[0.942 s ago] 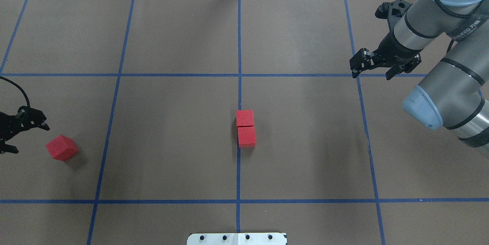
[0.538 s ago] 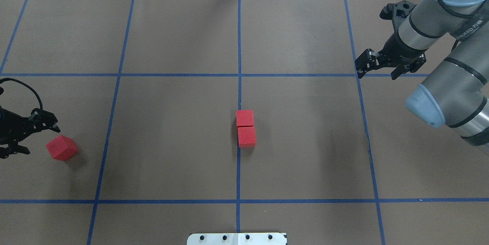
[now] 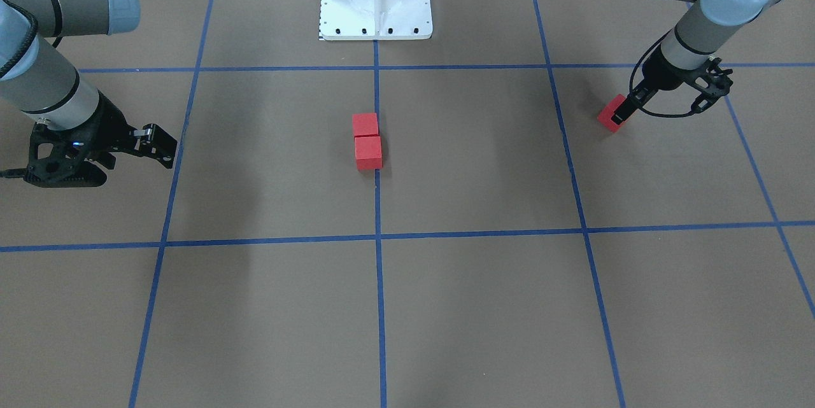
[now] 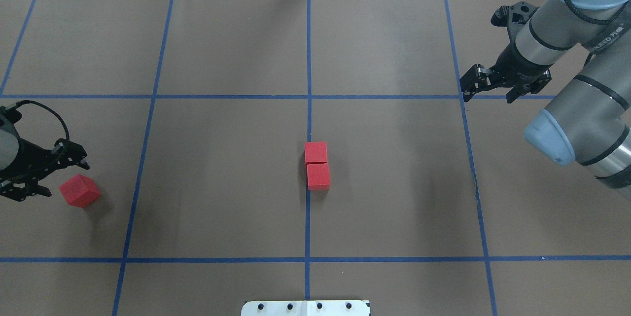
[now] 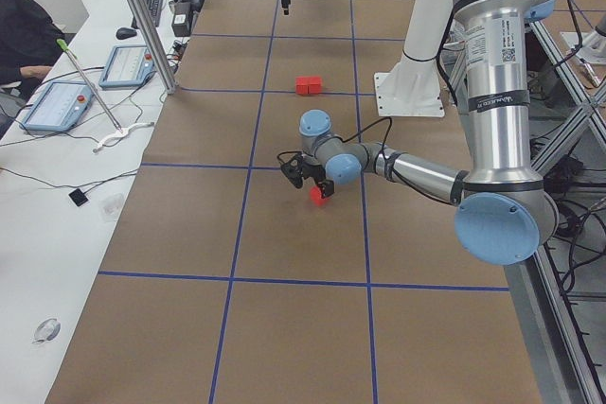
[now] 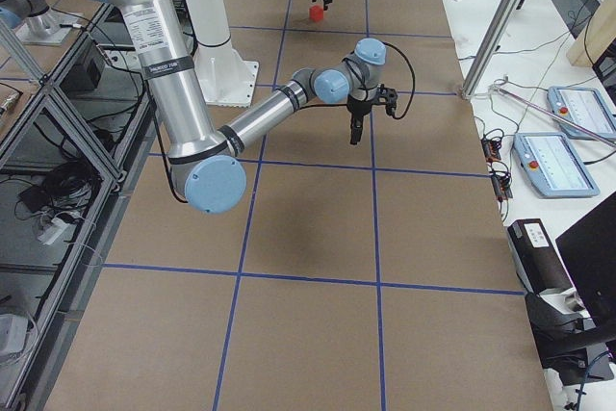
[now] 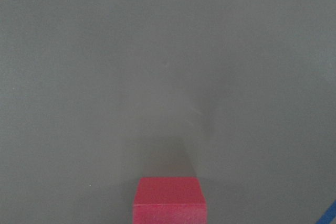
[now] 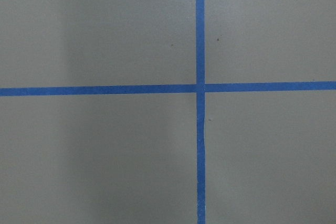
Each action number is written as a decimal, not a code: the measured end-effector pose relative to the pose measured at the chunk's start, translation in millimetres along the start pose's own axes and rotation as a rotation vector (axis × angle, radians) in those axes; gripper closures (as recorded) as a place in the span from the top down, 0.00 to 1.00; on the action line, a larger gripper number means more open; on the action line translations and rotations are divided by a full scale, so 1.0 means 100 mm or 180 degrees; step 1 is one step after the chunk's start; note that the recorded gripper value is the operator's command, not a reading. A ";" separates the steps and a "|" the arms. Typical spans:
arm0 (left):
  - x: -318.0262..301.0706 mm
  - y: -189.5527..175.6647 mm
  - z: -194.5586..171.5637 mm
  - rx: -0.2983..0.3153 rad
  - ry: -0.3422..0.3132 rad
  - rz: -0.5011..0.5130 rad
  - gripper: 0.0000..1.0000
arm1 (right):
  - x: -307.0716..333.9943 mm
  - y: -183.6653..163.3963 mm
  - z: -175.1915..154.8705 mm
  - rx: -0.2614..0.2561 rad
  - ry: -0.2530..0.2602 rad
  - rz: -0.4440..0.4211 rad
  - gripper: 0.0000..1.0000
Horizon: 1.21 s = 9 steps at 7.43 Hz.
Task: Form red blocks into L shape at center
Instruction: 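Grasp the red cube nearest the left gripper and lift it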
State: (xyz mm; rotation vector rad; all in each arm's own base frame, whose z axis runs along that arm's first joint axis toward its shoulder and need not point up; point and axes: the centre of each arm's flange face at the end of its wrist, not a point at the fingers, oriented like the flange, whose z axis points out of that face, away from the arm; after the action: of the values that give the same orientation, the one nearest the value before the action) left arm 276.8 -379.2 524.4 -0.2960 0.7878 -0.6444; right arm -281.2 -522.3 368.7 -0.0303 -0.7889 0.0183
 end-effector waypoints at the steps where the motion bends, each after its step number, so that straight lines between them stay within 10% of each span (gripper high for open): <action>1: 0.02 0.03 0.09 -0.0018 -0.0035 0.0005 1.00 | 0.00 0.00 0.00 0.0001 0.0000 -0.0002 1.00; 6: -0.04 0.05 0.28 -0.0042 -0.0149 0.0020 0.78 | -0.01 0.00 -0.01 0.0009 -0.0002 -0.0004 1.00; 8: -0.05 0.05 0.30 -0.0048 -0.0156 0.0020 0.00 | 0.00 0.00 -0.01 0.0011 -0.0002 -0.0002 1.00; 9: -0.04 0.05 0.30 -0.0051 -0.0157 0.0014 0.00 | 0.00 0.00 -0.02 0.0014 -0.0001 0.0001 1.00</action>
State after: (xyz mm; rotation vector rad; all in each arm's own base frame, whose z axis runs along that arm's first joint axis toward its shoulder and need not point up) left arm 298.7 -371.8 544.5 -0.3236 0.7464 -0.6247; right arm -279.7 -522.1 367.7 -0.0263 -0.7891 0.0202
